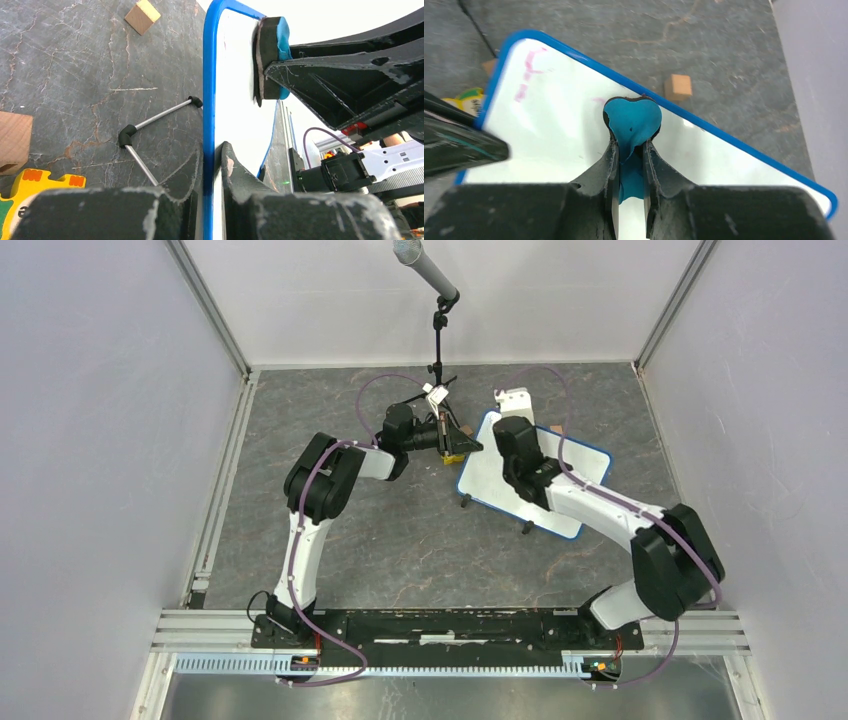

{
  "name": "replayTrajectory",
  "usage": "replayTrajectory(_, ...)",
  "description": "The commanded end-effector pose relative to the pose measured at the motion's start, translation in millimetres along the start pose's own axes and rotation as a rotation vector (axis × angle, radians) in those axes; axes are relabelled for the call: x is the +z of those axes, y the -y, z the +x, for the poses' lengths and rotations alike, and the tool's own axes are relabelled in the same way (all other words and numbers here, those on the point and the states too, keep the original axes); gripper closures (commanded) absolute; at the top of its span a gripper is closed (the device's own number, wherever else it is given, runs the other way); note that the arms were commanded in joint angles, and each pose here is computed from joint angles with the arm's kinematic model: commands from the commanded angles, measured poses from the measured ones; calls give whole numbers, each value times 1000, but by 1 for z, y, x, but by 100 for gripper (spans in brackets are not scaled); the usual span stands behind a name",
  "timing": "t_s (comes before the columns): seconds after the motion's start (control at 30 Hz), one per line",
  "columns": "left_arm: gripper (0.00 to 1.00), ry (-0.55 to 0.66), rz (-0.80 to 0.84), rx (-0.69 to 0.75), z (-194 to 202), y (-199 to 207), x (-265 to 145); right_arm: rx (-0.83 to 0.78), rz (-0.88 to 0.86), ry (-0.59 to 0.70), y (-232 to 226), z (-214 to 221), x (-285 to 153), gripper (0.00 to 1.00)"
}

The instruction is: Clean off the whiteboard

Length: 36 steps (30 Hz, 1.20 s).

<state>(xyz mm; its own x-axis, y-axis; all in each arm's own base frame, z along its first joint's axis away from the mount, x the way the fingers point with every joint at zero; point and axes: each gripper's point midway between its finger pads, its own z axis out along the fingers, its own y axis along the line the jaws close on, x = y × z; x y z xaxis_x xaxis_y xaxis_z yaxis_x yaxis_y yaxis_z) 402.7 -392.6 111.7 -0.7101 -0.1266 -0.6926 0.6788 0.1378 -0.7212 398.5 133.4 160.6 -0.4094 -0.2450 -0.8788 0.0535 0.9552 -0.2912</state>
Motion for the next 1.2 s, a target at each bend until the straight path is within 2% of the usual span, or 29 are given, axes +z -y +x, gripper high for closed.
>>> replayTrajectory(0.0,98,25,-121,32,4,-24,-3,-14,116,-45,37,28,-8,84)
replayTrajectory(0.13,98,24,-127,35,6,-25,-4,-27,102,-56,34,28,-9,84)
replayTrajectory(0.43,98,19,-138,41,6,-27,-5,-25,-35,12,-42,-26,7,84)
replayTrajectory(0.6,98,16,-153,51,6,-28,-7,6,-45,40,-56,-51,20,84)
replayTrajectory(0.73,98,14,-162,48,7,-31,-7,0,-17,22,-43,-45,24,84)
replayTrajectory(1.03,98,13,-154,49,8,-27,-9,21,72,-73,26,22,3,84)
replayTrajectory(1.17,98,15,-157,49,9,-27,-9,27,95,-89,47,32,-6,84)
